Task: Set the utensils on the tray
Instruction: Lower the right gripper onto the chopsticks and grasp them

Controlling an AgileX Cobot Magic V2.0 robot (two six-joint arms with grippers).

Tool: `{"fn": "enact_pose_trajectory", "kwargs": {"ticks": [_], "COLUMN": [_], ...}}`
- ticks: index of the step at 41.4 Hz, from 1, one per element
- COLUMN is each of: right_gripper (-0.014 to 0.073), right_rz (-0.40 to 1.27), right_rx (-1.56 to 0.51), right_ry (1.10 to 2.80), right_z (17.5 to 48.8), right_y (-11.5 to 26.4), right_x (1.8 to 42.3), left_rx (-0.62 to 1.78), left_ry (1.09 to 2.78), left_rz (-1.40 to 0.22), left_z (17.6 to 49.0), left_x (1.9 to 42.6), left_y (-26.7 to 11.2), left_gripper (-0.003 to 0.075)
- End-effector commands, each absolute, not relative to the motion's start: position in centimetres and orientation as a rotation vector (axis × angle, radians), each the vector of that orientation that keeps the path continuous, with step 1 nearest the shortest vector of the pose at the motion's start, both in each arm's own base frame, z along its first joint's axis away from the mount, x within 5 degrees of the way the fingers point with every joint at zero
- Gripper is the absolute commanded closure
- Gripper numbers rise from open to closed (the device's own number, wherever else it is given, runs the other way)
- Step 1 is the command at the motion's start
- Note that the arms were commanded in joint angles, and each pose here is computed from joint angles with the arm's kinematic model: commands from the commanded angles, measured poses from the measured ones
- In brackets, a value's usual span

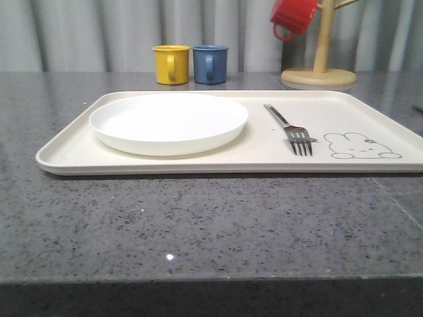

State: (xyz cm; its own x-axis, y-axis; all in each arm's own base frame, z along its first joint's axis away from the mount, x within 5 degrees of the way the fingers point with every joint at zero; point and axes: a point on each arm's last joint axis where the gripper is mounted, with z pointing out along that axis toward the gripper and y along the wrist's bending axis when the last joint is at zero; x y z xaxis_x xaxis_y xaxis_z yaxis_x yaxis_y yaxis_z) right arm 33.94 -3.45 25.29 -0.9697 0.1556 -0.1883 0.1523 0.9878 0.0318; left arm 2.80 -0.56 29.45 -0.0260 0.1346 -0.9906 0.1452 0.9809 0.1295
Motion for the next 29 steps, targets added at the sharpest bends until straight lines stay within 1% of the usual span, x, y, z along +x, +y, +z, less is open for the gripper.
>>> {"fn": "enact_pose_trajectory", "kwargs": {"ticks": [1,4,6,12,15,24,29], "right_gripper": [0.0339,0.0341,0.0363,0.0529,0.0578,0.0585,0.0585], "right_rz": [0.021,0.021,0.022,0.021,0.020,0.021,0.039], "right_rx": [0.213,0.213,0.213,0.212,0.211,0.214,0.259], "right_ry": [2.889,2.891,2.892,2.880,2.865,2.807,2.800], "right_z": [26.6,26.6,26.7,27.1,27.5,30.0,31.3], "right_y": [-3.6,-3.6,-3.6,-3.6,-3.6,-3.4,-3.0], "right_x": [34.0,34.0,34.0,33.8,33.6,32.3,31.2], "left_rx": [0.188,0.188,0.188,0.188,0.188,0.188,0.188], "left_ry": [1.504,1.504,1.504,1.504,1.504,1.504,1.504], "left_rz": [-0.024,-0.024,-0.024,-0.024,-0.024,-0.024,-0.024], "left_z": [31.0,31.0,31.0,31.0,31.0,31.0,31.0], "left_x": [2.7,2.7,2.7,2.7,2.7,2.7,2.7], "left_y": [-0.5,-0.5,-0.5,-0.5,-0.5,-0.5,-0.5], "left_gripper": [0.0739,0.0739,0.0739,0.0739,0.0739,0.0739,0.0739]}}
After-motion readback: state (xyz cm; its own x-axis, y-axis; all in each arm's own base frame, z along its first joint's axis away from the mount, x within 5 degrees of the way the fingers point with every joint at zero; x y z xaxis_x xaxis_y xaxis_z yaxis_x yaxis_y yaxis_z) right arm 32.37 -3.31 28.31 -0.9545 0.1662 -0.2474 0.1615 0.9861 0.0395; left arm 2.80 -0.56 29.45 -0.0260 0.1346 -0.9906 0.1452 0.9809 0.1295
